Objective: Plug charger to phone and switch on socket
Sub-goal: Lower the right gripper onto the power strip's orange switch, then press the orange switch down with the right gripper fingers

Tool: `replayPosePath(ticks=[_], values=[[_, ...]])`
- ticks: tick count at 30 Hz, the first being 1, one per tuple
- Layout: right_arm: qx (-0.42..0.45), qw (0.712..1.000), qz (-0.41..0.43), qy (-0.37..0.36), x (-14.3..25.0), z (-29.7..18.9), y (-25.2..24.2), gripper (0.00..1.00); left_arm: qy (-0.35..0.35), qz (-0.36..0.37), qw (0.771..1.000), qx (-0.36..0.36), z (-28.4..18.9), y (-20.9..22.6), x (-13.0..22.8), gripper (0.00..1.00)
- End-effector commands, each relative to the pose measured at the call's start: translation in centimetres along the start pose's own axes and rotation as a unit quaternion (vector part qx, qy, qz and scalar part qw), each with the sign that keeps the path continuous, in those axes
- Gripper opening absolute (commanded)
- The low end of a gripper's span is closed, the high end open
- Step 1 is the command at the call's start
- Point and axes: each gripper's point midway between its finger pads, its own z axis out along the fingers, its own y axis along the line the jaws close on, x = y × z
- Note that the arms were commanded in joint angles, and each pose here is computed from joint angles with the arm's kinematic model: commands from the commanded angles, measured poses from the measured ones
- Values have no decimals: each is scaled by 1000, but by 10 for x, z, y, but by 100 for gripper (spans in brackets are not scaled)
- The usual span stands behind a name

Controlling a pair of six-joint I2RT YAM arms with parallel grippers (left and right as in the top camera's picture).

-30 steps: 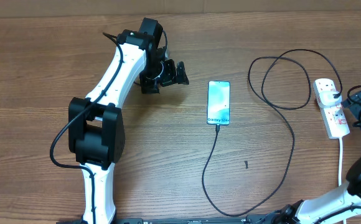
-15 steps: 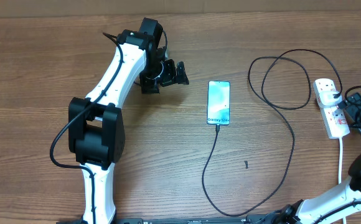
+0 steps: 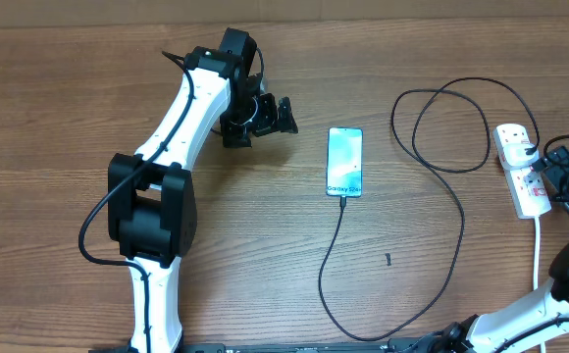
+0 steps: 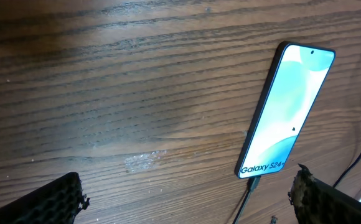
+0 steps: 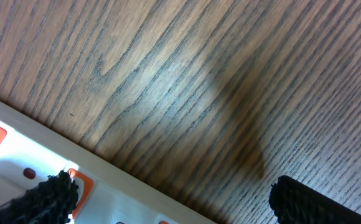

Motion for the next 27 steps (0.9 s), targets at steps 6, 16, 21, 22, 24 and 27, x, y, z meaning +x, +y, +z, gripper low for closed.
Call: replayPosePath(ticks=[6, 16, 21, 22, 24, 27], values=[[0, 1000, -7, 26, 13, 2, 0, 100, -14, 21, 1000, 3, -12, -6, -1, 100], [-31, 998, -31, 35, 16, 2, 11, 100, -14, 21, 1000, 3, -12, -6, -1, 100], [-31, 998, -30, 34, 16, 2, 11, 100, -14, 21, 1000, 3, -12, -6, -1, 100], [-31, 998, -30, 35, 16, 2, 11, 100, -14, 21, 1000, 3, -12, -6, -1, 100], [-30, 998, -30, 37, 17, 2, 10, 100, -14, 21, 1000, 3, -12, -6, -1, 100], [-28, 998, -29, 43, 20, 2, 9, 100, -14, 21, 1000, 3, -12, -6, -1, 100]])
